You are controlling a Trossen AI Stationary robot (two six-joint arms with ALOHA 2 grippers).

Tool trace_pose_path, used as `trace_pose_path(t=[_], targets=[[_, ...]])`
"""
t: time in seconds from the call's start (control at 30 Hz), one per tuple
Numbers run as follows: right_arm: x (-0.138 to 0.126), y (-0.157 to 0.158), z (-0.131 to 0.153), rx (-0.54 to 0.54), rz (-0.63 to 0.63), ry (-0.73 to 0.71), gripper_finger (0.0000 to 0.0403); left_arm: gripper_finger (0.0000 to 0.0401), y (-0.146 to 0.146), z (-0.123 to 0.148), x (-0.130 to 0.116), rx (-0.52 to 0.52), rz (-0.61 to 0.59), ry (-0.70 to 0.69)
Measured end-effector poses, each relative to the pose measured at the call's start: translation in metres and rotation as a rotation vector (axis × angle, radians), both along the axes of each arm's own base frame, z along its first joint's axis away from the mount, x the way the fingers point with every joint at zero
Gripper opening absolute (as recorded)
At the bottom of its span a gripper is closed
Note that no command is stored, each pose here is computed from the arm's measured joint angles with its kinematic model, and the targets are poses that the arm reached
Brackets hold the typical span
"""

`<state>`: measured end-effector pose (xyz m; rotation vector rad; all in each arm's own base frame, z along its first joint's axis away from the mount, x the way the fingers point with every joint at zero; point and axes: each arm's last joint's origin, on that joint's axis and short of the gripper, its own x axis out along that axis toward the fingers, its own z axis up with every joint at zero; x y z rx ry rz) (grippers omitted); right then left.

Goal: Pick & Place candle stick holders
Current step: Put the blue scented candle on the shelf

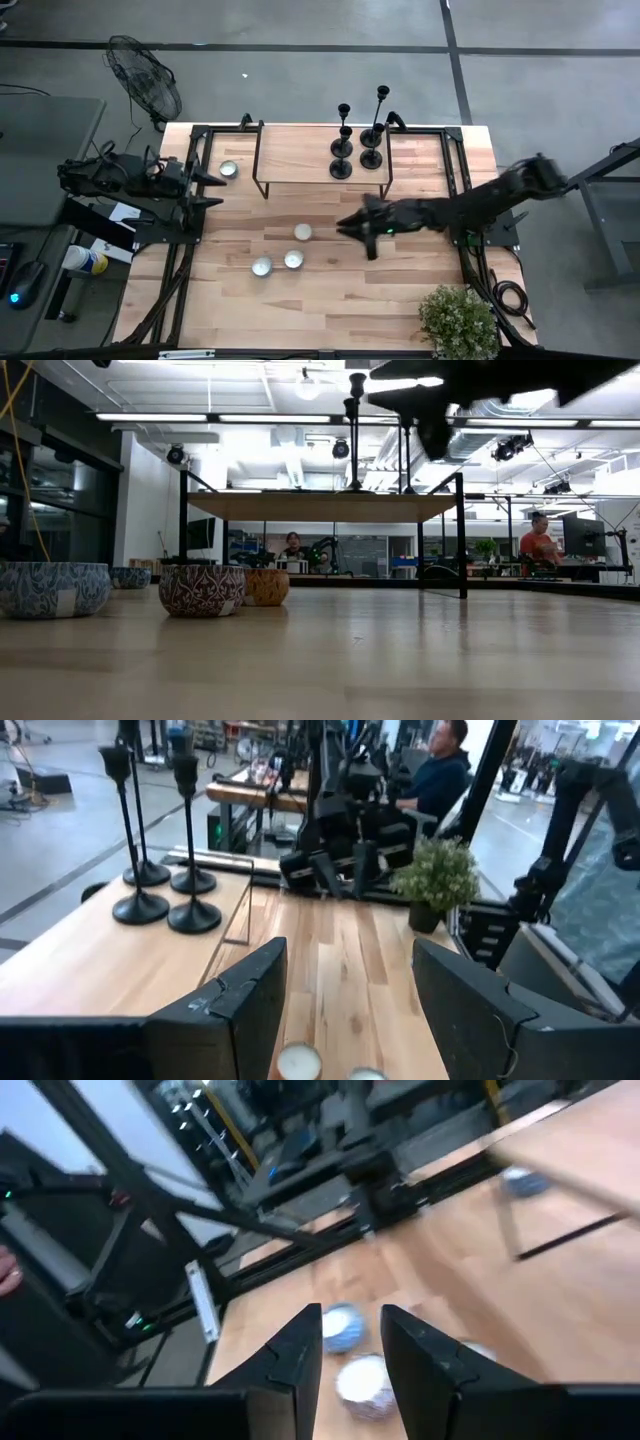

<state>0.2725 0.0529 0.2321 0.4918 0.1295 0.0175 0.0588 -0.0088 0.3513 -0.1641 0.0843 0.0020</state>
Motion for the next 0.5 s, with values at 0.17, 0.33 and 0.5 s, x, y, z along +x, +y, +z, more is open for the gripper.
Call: trace_pose_path(t=[0.17, 0.33, 0.5], targets=[[-0.054, -0.016, 0.000, -0.034, -0.031, -0.077, 0.0098, 0.0211, 0.002, 0.003, 0.003, 0.000, 0.089, -0.024], [-0.094, -0.029, -0.012, -0.040, -0.054, -0.127, 0.0098, 0.0211, 0.002, 0.002, 0.012, 0.019, 0.197, 0.001], [-0.116, -0.037, -0.022, -0.042, -0.044, -0.168, 0.0098, 0.0211, -0.001, 0.003, 0.030, 0.037, 0.275, 0.022]])
